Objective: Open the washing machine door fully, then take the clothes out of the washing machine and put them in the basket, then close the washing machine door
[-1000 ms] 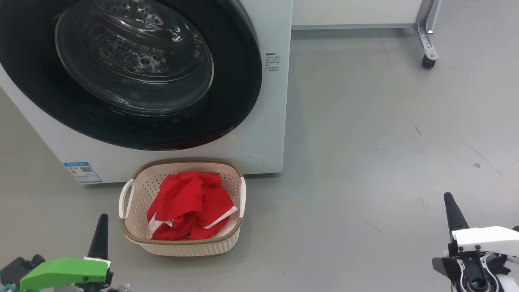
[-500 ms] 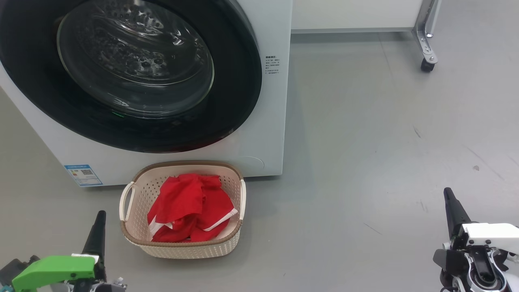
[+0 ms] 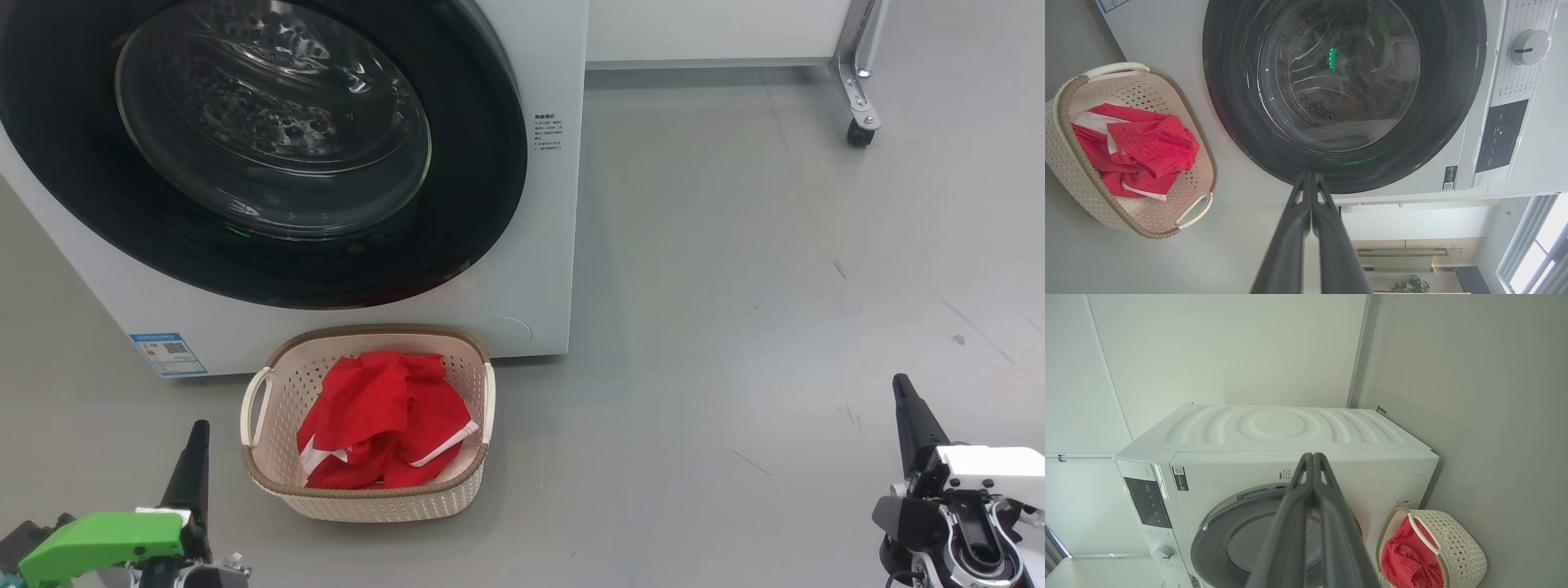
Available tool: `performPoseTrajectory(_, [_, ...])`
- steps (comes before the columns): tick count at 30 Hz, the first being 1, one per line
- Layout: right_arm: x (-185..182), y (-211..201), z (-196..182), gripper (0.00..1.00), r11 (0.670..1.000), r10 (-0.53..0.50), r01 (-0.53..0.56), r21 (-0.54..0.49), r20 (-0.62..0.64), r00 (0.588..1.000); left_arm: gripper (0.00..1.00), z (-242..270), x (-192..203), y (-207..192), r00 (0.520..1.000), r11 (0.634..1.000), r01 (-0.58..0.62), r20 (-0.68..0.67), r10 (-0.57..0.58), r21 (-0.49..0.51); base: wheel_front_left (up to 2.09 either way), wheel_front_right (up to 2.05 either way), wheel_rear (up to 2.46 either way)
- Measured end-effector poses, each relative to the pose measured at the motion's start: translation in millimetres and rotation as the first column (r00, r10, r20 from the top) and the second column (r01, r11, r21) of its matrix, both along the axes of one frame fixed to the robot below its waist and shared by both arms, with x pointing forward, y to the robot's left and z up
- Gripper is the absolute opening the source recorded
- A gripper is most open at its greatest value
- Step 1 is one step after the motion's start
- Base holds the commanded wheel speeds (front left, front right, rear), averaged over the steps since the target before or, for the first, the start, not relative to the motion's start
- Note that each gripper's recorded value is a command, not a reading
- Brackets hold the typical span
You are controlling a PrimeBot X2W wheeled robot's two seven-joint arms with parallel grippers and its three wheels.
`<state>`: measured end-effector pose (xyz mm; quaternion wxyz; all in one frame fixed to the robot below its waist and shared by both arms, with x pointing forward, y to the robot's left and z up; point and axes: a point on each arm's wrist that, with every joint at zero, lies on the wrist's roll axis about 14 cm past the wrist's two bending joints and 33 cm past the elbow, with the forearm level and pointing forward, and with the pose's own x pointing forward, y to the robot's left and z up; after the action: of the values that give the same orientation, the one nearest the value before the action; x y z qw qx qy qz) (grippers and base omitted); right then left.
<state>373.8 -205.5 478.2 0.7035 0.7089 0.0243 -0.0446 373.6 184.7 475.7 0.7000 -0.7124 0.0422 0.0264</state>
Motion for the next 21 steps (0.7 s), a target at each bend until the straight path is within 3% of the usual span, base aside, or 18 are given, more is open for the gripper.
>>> performPoseTrajectory(21, [-0.1, 0.0, -0.8, 0.00, 1.000, 0.001, -0.001, 0.001, -0.001, 1.000, 0.00, -0.6, -0.1, 0.5, 1.000, 1.000, -0.001, -0.002, 0.001, 0.000, 0.00, 0.00, 0.00])
